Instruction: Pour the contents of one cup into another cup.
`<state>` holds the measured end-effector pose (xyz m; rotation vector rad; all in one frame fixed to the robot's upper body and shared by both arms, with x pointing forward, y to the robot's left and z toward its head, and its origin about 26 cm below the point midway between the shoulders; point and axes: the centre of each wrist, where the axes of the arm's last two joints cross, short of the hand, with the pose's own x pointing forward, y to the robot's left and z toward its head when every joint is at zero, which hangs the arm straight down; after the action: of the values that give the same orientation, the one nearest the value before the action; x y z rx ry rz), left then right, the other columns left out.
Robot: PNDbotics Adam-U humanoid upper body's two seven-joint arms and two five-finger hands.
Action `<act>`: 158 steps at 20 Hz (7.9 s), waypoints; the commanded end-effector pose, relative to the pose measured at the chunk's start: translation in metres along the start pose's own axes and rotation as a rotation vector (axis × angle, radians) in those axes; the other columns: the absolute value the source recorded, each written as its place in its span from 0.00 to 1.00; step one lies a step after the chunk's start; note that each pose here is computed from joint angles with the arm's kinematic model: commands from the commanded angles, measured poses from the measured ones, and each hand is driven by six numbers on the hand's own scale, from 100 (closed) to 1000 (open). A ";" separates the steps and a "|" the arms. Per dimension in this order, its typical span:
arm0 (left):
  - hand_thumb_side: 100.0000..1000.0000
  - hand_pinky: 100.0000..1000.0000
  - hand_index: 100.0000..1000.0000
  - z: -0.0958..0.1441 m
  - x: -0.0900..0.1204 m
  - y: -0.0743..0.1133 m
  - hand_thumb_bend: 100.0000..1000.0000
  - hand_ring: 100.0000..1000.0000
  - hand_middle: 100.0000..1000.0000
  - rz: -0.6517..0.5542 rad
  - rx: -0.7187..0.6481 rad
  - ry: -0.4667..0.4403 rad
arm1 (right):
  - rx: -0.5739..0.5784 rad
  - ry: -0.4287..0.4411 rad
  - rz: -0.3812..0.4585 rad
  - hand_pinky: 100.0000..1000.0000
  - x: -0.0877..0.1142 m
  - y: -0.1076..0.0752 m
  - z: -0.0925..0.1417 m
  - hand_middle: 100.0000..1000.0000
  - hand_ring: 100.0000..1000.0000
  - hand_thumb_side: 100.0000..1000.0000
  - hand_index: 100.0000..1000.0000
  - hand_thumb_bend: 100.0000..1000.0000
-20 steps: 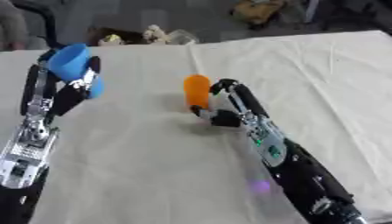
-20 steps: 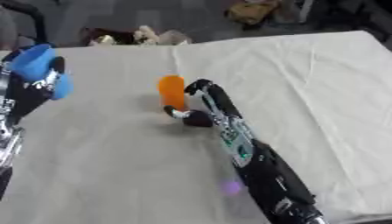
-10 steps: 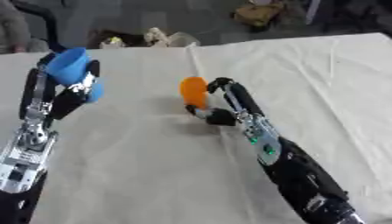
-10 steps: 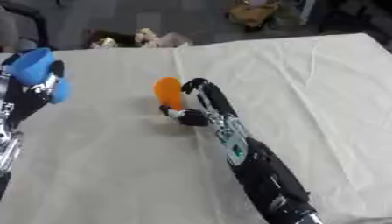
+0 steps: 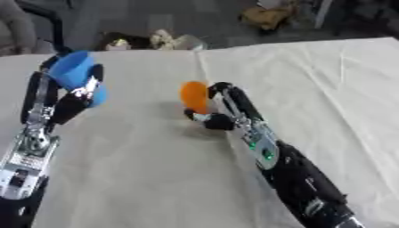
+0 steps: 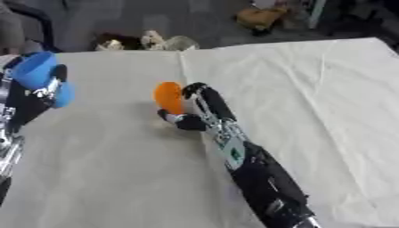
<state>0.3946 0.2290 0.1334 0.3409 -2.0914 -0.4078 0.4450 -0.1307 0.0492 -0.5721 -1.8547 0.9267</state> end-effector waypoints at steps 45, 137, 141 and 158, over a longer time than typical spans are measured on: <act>0.39 0.36 0.67 -0.010 0.016 0.004 0.00 0.20 0.14 -0.001 -0.008 -0.061 | -0.221 0.019 -0.049 0.65 0.031 -0.004 -0.016 0.19 0.73 0.05 0.33 0.00; 0.00 0.36 0.60 -0.041 0.107 0.029 0.25 0.16 0.14 -1.160 -0.783 -0.889 | 0.474 -0.415 -0.247 0.67 0.100 0.030 0.013 0.17 0.74 0.19 0.32 0.00; 0.00 0.36 0.59 -0.041 0.111 0.030 0.30 0.15 0.14 -1.212 -0.785 -0.916 | 0.475 -0.415 -0.247 0.67 0.100 0.030 0.013 0.17 0.74 0.19 0.32 0.00; 0.00 0.37 0.58 -0.043 0.122 0.027 0.47 0.12 0.12 -1.426 -0.724 -1.011 | 0.474 -0.416 -0.248 0.67 0.099 0.028 0.013 0.17 0.74 0.18 0.32 0.00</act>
<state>0.3676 0.1969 0.2462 1.2673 -1.9822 -2.4730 0.3880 -0.0501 0.0663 0.1512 -1.8758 1.3212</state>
